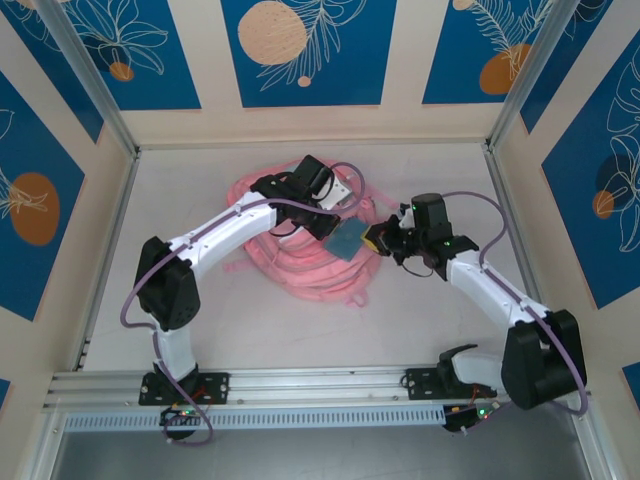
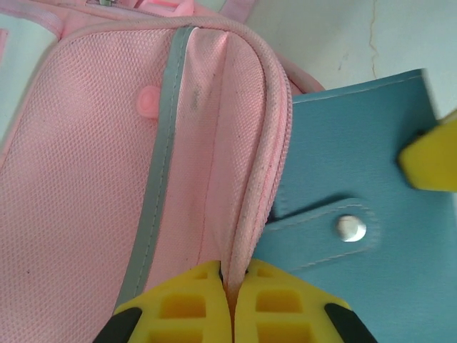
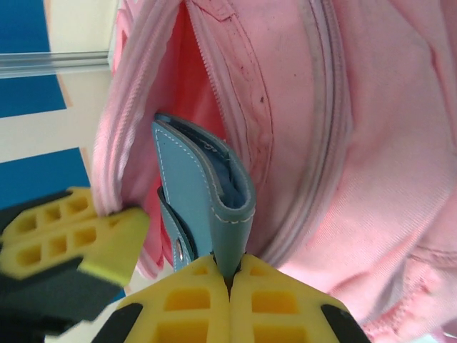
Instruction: Pack the student bag
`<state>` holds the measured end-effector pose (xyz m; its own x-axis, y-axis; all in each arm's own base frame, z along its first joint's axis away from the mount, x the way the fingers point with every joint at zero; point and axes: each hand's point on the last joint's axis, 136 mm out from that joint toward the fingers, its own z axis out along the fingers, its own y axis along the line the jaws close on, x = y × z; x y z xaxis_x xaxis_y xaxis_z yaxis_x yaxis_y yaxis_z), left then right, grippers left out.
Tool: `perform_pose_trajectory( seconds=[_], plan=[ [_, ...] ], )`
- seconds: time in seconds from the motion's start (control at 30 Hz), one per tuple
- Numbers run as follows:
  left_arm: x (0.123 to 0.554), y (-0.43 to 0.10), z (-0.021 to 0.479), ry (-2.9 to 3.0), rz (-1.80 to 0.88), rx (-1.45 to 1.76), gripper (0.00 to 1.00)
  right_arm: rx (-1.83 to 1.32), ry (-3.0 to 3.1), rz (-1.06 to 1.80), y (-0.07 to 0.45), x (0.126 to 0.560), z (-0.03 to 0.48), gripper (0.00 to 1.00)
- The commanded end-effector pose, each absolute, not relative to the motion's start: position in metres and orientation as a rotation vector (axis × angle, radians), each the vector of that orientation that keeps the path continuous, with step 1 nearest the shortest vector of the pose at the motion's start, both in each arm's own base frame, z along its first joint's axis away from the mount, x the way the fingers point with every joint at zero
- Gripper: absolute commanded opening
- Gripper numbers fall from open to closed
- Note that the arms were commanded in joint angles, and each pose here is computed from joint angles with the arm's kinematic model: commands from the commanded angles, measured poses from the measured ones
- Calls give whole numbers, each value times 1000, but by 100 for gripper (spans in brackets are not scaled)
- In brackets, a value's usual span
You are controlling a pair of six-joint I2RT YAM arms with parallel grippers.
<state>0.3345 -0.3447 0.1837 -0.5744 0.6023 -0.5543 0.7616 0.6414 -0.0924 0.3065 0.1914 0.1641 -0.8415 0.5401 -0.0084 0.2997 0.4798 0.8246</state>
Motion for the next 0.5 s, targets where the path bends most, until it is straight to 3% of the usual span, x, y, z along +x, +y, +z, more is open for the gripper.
perform_pose_trajectory(
  seconds=[0.0, 0.33, 0.37, 0.47],
  plan=[
    [328, -369, 253, 2190, -600, 1029, 4, 747, 2455, 1276, 204, 323, 175, 0],
    [344, -361, 259, 2209, -548, 899, 4, 849, 2333, 1420, 239, 372, 165, 0],
    [346, -359, 260, 2210, -543, 888, 4, 845, 2330, 1460, 244, 374, 164, 2],
    [348, -353, 265, 2202, -528, 884, 5, 784, 2335, 1554, 257, 373, 170, 22]
  ],
)
